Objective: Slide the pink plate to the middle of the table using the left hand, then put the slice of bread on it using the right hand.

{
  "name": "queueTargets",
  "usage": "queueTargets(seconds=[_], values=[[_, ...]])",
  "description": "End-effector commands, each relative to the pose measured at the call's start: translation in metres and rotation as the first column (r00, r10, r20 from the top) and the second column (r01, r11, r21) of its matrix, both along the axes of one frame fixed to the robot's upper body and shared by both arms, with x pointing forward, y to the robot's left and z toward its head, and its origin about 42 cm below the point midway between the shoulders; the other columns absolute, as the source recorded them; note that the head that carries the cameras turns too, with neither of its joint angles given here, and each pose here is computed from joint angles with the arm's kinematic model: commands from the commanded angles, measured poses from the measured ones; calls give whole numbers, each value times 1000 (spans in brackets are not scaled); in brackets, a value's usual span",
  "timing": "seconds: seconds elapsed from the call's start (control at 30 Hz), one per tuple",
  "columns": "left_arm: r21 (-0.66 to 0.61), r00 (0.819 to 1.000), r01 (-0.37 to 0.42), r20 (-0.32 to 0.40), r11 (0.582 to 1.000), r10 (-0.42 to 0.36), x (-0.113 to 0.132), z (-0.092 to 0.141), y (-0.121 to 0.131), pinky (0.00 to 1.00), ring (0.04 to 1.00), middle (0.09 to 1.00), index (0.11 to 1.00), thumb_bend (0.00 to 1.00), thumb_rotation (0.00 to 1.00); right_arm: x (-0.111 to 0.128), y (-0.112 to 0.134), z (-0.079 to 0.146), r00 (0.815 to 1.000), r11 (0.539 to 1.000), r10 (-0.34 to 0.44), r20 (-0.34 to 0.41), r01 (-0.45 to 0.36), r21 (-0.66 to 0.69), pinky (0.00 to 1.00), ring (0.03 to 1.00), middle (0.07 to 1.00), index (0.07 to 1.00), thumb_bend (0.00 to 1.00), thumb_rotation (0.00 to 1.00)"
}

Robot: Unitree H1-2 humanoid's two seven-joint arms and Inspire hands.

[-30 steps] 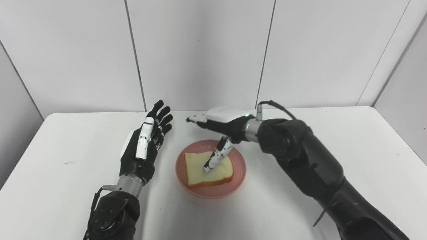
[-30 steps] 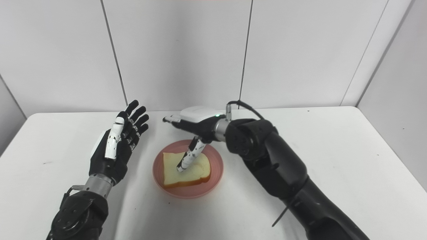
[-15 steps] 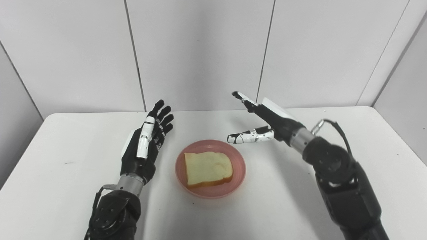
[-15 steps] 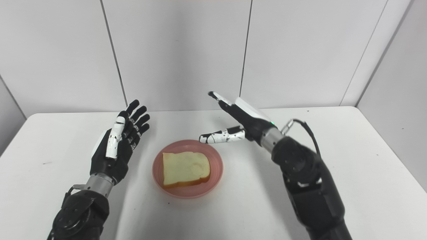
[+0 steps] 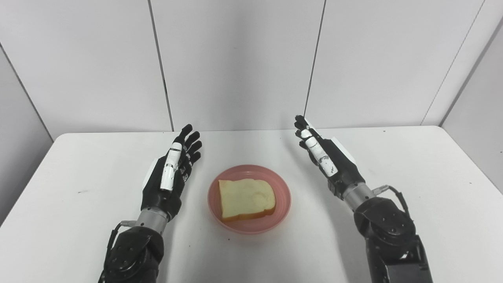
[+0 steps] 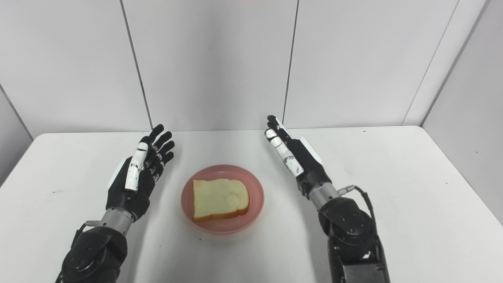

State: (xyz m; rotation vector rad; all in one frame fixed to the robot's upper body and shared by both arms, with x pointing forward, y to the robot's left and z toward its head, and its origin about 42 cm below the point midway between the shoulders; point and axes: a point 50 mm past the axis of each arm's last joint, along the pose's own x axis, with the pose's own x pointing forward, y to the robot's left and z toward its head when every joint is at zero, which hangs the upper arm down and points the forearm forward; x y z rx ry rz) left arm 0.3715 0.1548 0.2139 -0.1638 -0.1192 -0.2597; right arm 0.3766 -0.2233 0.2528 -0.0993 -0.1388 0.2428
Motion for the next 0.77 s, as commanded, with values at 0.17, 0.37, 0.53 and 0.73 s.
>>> queueTargets(seconds=[0.17, 0.37, 0.53, 0.73], values=[[-4, 996, -11, 90, 1000, 11, 11, 11, 2, 952, 944, 948, 935, 379, 1000, -2, 4, 12, 995, 975, -89, 38, 79, 207, 1000, 1000, 1000, 1000, 471, 1000], [-7, 996, -14, 87, 1000, 14, 18, 5, 6, 962, 945, 949, 936, 376, 1000, -2, 10, 6, 996, 954, -84, 6, 79, 290, 1000, 1000, 1000, 1000, 388, 1000], [-5, 997, -17, 76, 1000, 18, 25, 2, 12, 969, 947, 954, 943, 382, 1000, 4, 15, -2, 996, 956, -82, -22, 85, 280, 1000, 1000, 1000, 1000, 318, 1000], [-2, 997, -25, 69, 1000, 25, 25, 1, 14, 957, 943, 946, 935, 380, 1000, 5, 17, -7, 996, 960, -89, -25, 92, 264, 1000, 1000, 1000, 1000, 263, 1000]])
